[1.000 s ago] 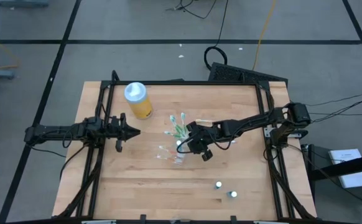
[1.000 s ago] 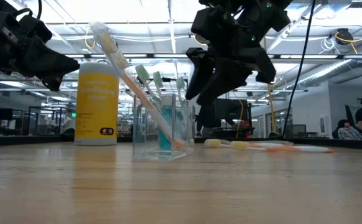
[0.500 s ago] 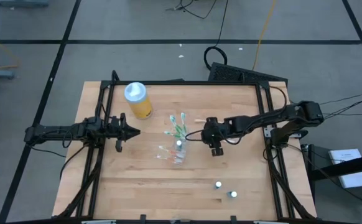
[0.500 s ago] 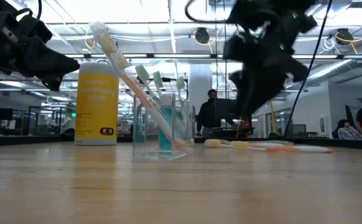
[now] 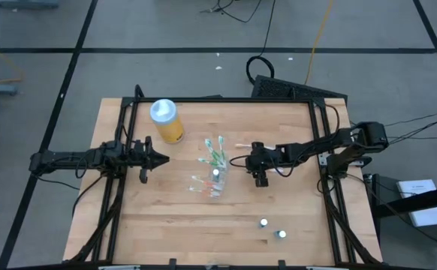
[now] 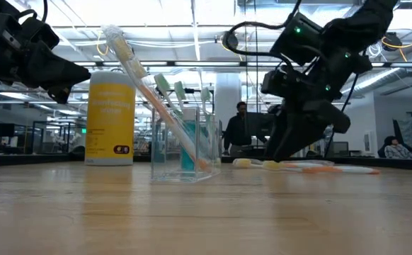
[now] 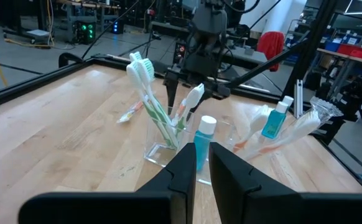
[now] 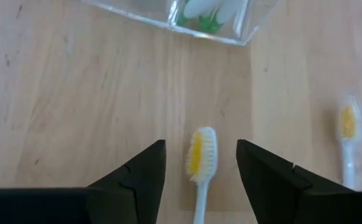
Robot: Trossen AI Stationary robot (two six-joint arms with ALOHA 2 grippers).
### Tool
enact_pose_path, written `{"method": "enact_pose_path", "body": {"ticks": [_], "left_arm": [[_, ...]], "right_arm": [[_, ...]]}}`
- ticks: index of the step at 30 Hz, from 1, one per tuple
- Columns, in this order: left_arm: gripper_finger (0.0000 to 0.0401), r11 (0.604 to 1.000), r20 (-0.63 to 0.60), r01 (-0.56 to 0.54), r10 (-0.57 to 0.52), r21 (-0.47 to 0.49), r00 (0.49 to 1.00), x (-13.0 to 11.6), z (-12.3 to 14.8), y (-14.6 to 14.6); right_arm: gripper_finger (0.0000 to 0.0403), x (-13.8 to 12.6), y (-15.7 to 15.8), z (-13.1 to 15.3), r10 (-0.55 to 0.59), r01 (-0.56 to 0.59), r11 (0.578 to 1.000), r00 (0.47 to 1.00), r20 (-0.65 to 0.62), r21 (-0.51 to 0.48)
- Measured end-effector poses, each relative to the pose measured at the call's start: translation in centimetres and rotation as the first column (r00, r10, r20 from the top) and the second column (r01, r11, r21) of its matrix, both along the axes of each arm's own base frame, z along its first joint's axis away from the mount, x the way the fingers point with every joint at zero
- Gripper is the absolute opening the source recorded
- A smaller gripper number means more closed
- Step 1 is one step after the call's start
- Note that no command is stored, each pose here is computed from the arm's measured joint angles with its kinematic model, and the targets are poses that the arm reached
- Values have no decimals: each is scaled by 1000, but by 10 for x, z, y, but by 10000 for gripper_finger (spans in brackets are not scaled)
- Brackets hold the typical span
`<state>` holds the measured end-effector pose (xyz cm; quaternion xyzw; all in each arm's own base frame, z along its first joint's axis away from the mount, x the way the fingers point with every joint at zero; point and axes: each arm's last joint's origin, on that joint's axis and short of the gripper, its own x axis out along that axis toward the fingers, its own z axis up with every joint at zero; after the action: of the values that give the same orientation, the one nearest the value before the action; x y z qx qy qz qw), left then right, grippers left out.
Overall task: Pick & Place toothbrushing station
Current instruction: Put the orange toothbrush into the transparent organizer
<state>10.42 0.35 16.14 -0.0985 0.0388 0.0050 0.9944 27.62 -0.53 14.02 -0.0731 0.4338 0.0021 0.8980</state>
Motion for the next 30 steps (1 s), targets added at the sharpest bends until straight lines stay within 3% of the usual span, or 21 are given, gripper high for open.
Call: {"method": "enact_pose_path", "body": {"ticks": [14,30], "left_arm": [[49,1000,0,0,0,0,1000,0,0,0],[49,1000,0,0,0,0,1000,0,0,0]], "right_arm": [[183,5,-7,-23,-9,9,1000,999,-51,-2],[109,3,-19,-25,-59,59,998,995,-77,-2]]}}
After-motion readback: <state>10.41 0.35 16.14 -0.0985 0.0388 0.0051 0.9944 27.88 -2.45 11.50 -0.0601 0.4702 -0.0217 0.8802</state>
